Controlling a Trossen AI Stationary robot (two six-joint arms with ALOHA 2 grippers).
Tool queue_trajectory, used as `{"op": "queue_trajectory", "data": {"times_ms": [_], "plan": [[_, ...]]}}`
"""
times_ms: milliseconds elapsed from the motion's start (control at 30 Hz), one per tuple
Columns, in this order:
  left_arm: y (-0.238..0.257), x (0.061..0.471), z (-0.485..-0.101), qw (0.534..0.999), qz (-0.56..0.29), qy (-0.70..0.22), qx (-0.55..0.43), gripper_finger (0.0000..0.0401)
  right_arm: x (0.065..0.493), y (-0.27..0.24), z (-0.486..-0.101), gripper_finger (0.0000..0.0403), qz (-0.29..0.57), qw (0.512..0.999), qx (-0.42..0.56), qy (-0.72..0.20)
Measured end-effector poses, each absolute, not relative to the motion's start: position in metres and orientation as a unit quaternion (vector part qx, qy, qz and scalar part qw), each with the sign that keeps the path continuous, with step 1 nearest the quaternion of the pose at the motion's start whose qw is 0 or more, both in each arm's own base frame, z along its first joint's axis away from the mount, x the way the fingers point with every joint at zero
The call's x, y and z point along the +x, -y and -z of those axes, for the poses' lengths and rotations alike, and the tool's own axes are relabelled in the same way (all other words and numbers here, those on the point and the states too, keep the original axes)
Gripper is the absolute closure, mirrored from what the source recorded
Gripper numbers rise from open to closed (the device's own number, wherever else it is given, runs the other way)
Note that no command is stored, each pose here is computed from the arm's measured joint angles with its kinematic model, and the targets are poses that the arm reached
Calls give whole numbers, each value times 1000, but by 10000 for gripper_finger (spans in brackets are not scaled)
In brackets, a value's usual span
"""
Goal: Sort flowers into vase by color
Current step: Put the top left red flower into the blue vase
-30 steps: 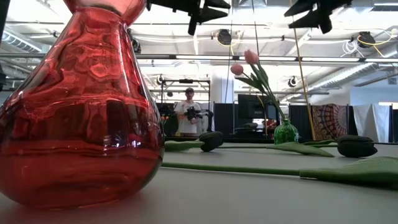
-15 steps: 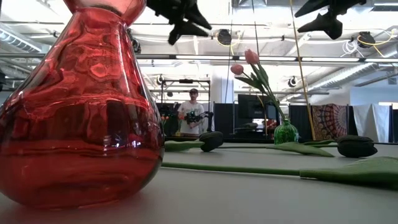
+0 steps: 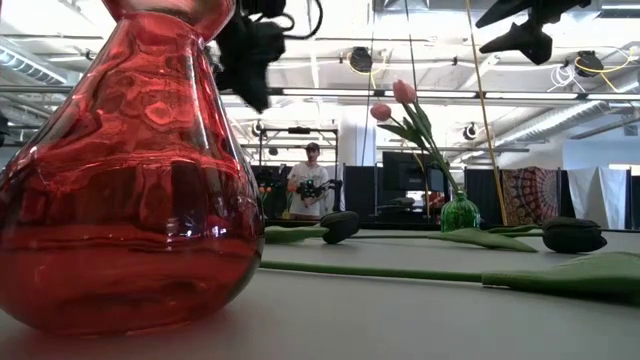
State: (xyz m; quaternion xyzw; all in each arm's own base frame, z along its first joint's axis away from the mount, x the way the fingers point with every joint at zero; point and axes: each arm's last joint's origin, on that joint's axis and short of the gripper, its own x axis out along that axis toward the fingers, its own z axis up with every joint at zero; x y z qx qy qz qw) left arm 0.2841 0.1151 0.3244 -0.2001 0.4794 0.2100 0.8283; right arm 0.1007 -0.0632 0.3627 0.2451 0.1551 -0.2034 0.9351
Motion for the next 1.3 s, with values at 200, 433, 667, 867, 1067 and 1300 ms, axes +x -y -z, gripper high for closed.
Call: {"op": "queue_trajectory", "data": {"times_ms": [200,433,667,867,1067,1300], "plan": [[-107,261,-316,761,-191,-599,-158,287,101,63,-362,177,204,934,247,-158],[-101,239,-327,746,-171,-633,-118,287,101,63,-362,177,204,934,247,-159],[-93,189,-370,796,-222,-553,-107,287,101,63,-362,177,206,932,256,-157],[-73,132,-399,825,-248,-497,-108,287,101,63,-362,177,206,931,258,-157],[-51,90,-406,839,-256,-467,-114,287,101,64,-361,177,209,928,264,-158],[-41,72,-369,828,-244,-489,-126,287,106,67,-359,177,214,920,285,-164]]}}
